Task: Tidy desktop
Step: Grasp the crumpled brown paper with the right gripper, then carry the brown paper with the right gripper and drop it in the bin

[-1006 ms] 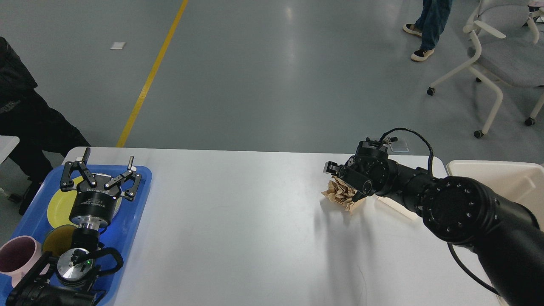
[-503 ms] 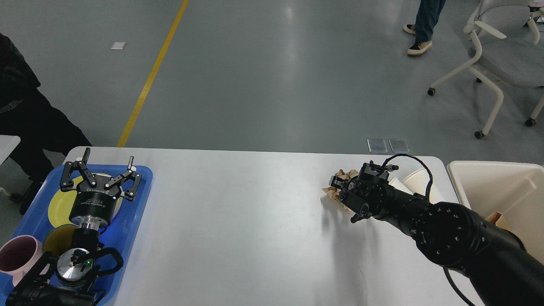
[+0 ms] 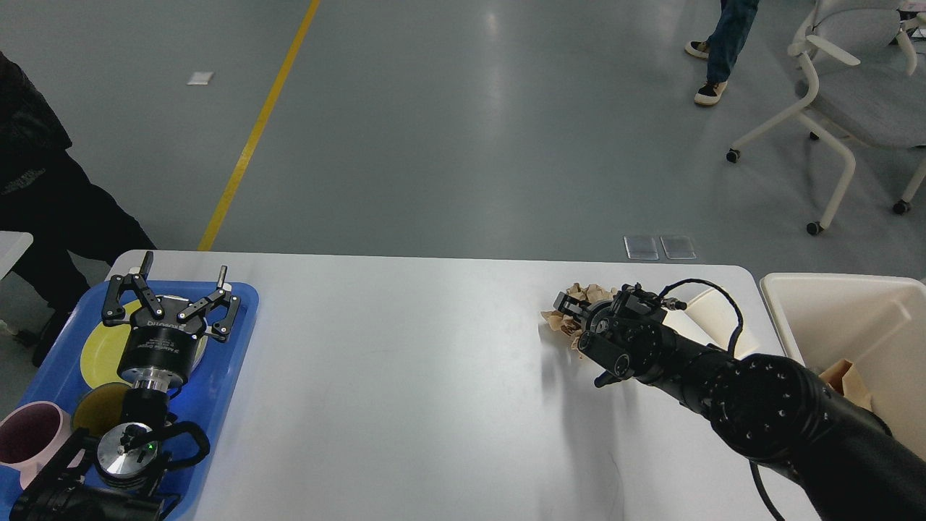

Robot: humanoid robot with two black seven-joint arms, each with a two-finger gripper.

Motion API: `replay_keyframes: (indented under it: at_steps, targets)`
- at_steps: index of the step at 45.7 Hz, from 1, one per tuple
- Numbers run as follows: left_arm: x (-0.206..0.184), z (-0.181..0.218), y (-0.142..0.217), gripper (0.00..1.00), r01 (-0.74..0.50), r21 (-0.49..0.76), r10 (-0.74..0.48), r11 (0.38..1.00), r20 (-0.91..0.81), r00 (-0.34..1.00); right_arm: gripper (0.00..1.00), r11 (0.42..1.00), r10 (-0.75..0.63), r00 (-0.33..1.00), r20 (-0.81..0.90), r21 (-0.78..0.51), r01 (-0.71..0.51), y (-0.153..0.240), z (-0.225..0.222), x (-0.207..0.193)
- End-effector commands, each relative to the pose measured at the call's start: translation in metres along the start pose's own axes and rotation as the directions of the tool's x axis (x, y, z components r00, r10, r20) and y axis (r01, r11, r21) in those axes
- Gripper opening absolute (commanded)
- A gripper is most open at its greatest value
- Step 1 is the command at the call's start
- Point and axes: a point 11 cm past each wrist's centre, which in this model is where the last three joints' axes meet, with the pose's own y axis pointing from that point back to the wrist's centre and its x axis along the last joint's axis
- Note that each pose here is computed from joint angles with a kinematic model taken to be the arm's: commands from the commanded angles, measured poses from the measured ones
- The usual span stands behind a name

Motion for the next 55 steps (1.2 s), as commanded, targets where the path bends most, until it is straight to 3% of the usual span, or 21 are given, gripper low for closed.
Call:
replay_keyframes:
  at_steps: [1, 11, 16, 21, 24, 28, 42, 55]
  targets:
    - [0.0, 0.0, 0.0, 0.96, 0.001, 0.0, -0.001, 1.0, 0.0, 1.0, 0.94, 1.0, -0.002, 1.0, -0.006, 0.01, 0.002, 0.0, 0.0, -0.002]
    - [0.0, 0.0, 0.0, 0.96, 0.0, 0.0, 0.0, 1.0, 0.0, 1.0, 0.96, 1.0, -0.019, 1.0, -0.001, 0.006, 0.019, -0.001, 0.003, -0.01]
    - [0.0, 0.0, 0.0, 0.96, 0.001, 0.001, -0.001, 1.0, 0.0, 1.0, 0.92, 1.0, -0.022, 1.0, -0.001, 0.005, 0.022, -0.002, 0.004, -0.012]
    - [0.0, 0.0, 0.0, 0.96, 0.001, 0.0, -0.001, 1.0, 0.0, 1.0, 0.74, 1.0, -0.02, 1.0, 0.001, 0.0, 0.02, -0.002, 0.007, -0.011]
    - [0.0, 0.0, 0.0, 0.96, 0.0, 0.001, 0.0, 1.0, 0.0, 1.0, 0.71, 1.0, -0.016, 1.0, 0.005, -0.007, 0.016, -0.003, 0.011, -0.008]
    - [0.0, 0.0, 0.0, 0.96, 0.001, 0.0, -0.001, 1.0, 0.0, 1.0, 0.58, 1.0, -0.01, 1.0, 0.011, -0.018, 0.01, -0.004, 0.017, -0.003]
    - [0.0, 0.0, 0.0, 0.96, 0.0, 0.0, 0.0, 1.0, 0.0, 1.0, 0.01, 0.999, -0.03, 1.0, 0.009, -0.023, 0.03, -0.005, 0.021, -0.008]
    - [0.0, 0.0, 0.0, 0.96, 0.0, 0.001, 0.0, 1.0, 0.0, 1.0, 0.0, 0.994, -0.104, 0.995, -0.007, -0.027, 0.103, 0.002, 0.024, -0.016]
